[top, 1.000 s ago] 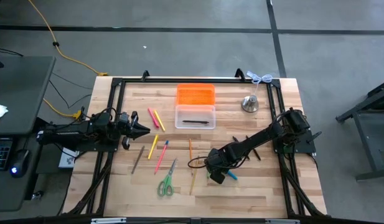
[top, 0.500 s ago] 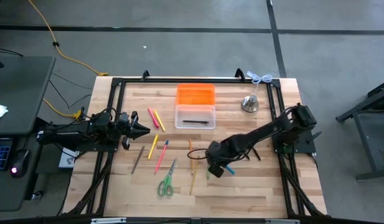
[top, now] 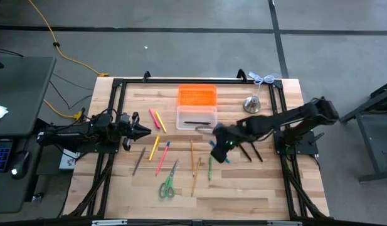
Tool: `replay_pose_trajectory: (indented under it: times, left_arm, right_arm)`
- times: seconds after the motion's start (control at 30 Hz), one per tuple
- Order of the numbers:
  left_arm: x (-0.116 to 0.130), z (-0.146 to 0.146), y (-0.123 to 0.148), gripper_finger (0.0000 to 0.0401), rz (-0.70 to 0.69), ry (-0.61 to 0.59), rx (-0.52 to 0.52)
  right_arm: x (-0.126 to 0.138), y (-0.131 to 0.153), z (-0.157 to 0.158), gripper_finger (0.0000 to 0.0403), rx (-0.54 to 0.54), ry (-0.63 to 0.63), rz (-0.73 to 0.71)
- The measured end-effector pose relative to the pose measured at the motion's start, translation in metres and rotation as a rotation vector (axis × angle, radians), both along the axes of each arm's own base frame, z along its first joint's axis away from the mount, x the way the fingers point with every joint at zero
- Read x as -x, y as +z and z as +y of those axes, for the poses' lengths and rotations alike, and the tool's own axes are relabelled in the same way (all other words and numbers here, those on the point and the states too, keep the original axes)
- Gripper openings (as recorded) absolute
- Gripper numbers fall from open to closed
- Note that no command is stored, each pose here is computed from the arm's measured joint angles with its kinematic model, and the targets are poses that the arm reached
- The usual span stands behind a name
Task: Pick & place school supplies into a supply box
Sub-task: Put the blue pen into the transparent supply box
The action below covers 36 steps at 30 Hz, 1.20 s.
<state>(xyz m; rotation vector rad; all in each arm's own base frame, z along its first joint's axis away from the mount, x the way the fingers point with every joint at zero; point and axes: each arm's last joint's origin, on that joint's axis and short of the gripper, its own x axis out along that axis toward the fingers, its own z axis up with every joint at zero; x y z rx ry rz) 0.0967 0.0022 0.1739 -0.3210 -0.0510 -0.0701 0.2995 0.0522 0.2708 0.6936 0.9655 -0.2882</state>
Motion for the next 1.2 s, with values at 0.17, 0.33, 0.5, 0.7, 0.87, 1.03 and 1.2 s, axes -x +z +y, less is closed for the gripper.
replay_pose_trajectory:
  times: [0.17,0.33,0.5,0.7,0.87,1.03,1.2]
  left_arm:
    - [0.001,0.0,0.008,0.0076,-0.078,-0.005,0.047]
    - [0.002,0.0,0.013,0.0076,-0.127,-0.01,0.065]
    - [0.002,0.0,0.014,0.0076,-0.135,-0.013,0.081]
    - [0.002,0.0,0.014,0.0076,-0.13,-0.025,0.166]
    - [0.002,0.0,0.014,0.0076,-0.13,-0.025,0.17]
    - [0.002,0.0,0.014,0.0076,-0.13,-0.025,0.17]
    - [0.002,0.0,0.014,0.0076,-0.131,-0.024,0.17]
  right_arm:
    - [0.007,0.032,-0.018,0.0011,-0.003,-0.017,-0.19]
    - [0.014,0.059,-0.032,0.0011,-0.004,-0.003,-0.369]
    - [0.016,0.078,-0.043,0.0011,-0.03,0.056,-0.521]
    - [0.011,0.097,-0.048,0.0011,-0.097,0.222,-0.731]
    - [0.01,0.111,-0.049,0.0011,-0.133,0.393,-0.882]
    - [0.011,0.119,-0.046,0.0011,-0.137,0.502,-0.979]
    - [0.012,0.128,-0.044,0.0011,-0.128,0.589,-1.072]
